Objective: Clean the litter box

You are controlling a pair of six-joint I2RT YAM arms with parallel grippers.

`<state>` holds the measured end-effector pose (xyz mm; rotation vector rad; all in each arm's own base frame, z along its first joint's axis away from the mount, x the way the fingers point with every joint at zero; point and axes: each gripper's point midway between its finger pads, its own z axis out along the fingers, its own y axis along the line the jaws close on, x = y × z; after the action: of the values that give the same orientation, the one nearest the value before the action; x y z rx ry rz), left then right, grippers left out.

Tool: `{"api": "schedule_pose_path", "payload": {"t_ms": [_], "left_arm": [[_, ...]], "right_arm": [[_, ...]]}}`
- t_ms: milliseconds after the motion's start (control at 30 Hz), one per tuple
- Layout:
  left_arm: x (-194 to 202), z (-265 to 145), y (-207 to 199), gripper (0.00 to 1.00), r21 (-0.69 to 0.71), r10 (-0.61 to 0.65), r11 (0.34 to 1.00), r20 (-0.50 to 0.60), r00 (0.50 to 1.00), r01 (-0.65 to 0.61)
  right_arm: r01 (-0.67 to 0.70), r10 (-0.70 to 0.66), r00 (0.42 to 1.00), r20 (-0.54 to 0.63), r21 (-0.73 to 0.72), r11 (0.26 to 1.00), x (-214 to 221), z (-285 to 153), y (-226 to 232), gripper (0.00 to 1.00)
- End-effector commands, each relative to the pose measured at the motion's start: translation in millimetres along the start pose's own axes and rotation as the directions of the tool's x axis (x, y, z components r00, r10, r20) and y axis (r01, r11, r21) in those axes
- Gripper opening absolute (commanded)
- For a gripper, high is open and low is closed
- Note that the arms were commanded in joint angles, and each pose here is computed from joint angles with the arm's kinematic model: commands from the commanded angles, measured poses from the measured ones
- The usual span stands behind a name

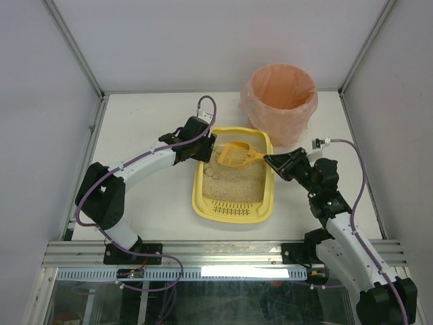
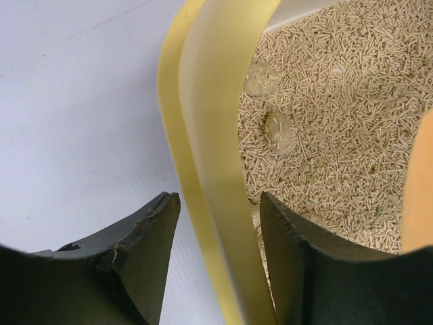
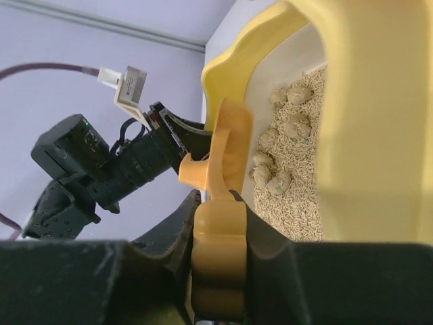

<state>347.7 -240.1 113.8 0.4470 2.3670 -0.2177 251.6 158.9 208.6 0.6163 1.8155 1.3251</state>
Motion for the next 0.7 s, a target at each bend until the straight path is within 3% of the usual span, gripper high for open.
{"api": "schedule_pose_path", "payload": {"t_ms": [0,233,467,567,667], "left_arm": [[-21,-9,6,0.53,-0.013,-0.010,1.000,0.063,0.998,0.011],[-19,-8,7,0.53,-0.019,-0.007,1.000,0.060,0.998,0.008],[-19,-8,6,0.52,-0.016,-0.008,1.000,0.059,0.998,0.008],[-19,-8,7,0.52,-0.020,-0.008,1.000,0.061,0.998,0.009],[-19,-8,7,0.52,-0.018,-0.008,1.000,0.060,0.998,0.009]], "right_arm": [[0.228,-0.237,0.971,0.025,0.190,0.955,-11,11,-2,0.00],[0.417,-0.454,0.891,-0.012,0.417,0.808,-7,32,0,0.00],[0.489,-0.510,0.852,-0.114,0.519,0.701,3,61,-20,0.00],[0.490,-0.503,0.854,-0.132,0.526,0.695,10,72,-30,0.00],[0.469,-0.450,0.878,-0.163,0.477,0.743,30,88,-36,0.00]]}}
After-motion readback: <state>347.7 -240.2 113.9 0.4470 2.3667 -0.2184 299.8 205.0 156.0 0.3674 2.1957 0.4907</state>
